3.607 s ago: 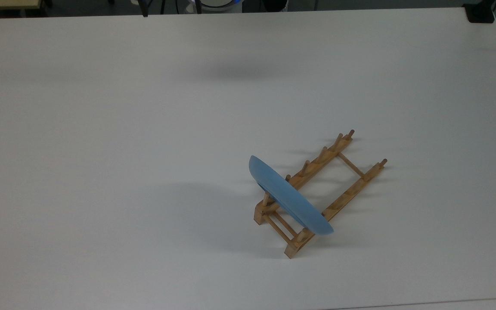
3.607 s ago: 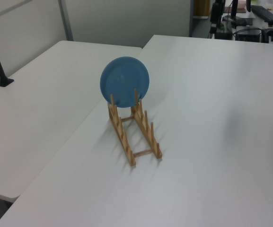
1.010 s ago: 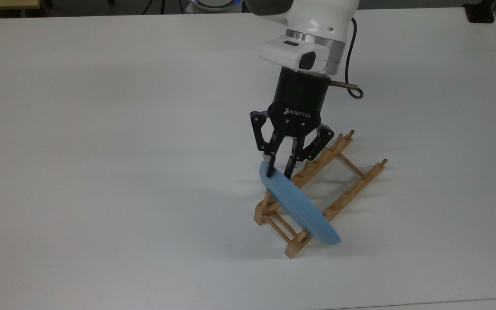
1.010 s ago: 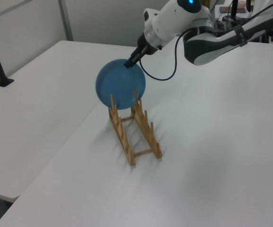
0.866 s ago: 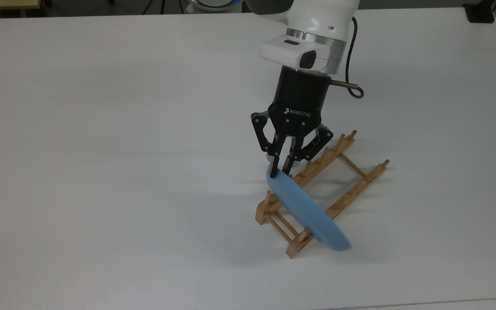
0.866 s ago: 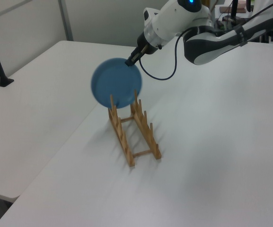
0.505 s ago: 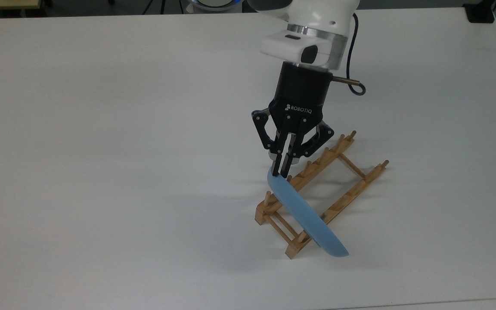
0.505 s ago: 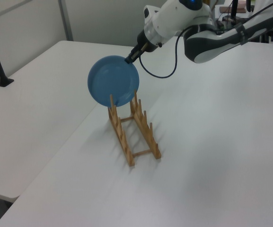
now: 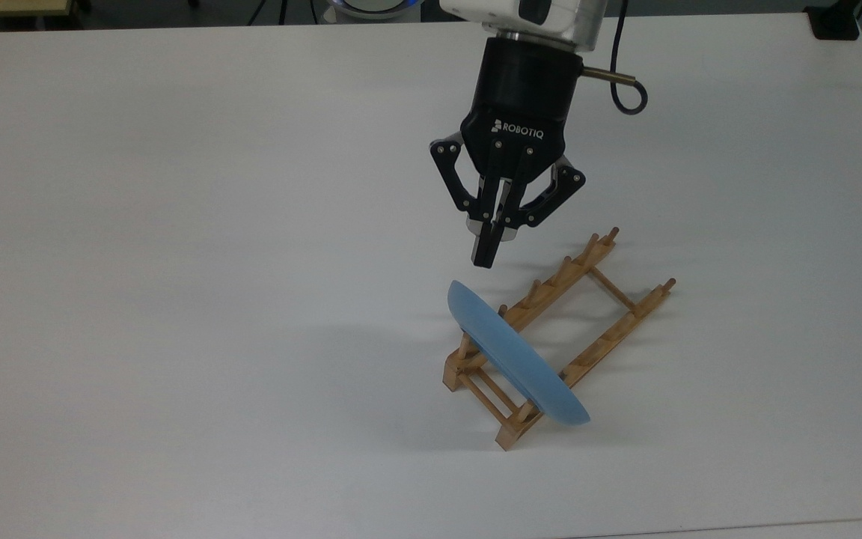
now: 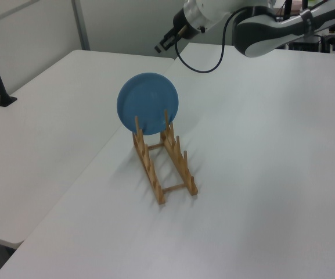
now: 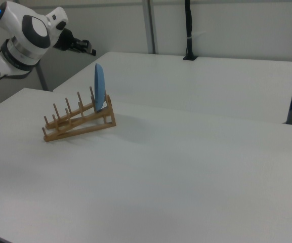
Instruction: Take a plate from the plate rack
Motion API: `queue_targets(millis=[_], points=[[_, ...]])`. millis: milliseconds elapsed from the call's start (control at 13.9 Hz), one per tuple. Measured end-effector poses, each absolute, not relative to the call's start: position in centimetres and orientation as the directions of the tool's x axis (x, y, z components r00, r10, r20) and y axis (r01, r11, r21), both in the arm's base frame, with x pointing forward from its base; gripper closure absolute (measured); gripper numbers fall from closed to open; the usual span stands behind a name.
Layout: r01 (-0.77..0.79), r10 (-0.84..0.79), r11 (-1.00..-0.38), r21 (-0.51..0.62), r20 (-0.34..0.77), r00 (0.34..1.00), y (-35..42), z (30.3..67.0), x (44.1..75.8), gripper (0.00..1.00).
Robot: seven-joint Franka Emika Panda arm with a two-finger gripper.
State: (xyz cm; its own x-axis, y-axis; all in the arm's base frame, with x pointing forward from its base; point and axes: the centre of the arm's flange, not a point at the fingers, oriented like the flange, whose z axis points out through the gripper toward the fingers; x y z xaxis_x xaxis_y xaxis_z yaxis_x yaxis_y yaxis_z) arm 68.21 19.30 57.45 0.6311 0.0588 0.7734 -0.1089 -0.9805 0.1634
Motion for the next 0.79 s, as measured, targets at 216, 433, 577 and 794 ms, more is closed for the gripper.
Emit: queue_targets(millis=[216, 433, 577, 794], points=[[-0.109, 0.06, -0.98, 0.167, 0.769, 0.637, 19.3, 57.1, 68.2, 0.78], [-0.104, 0.066, -0.979, 0.178, 0.749, 0.659, 19.4, 55.2, 68.5, 0.49], [-0.095, 0.077, -0.977, 0.192, 0.729, 0.681, 19.7, 53.1, 68.9, 0.28], [-0.08, 0.108, -0.971, 0.225, 0.712, 0.694, 20.0, 51.1, 69.3, 0.2]])
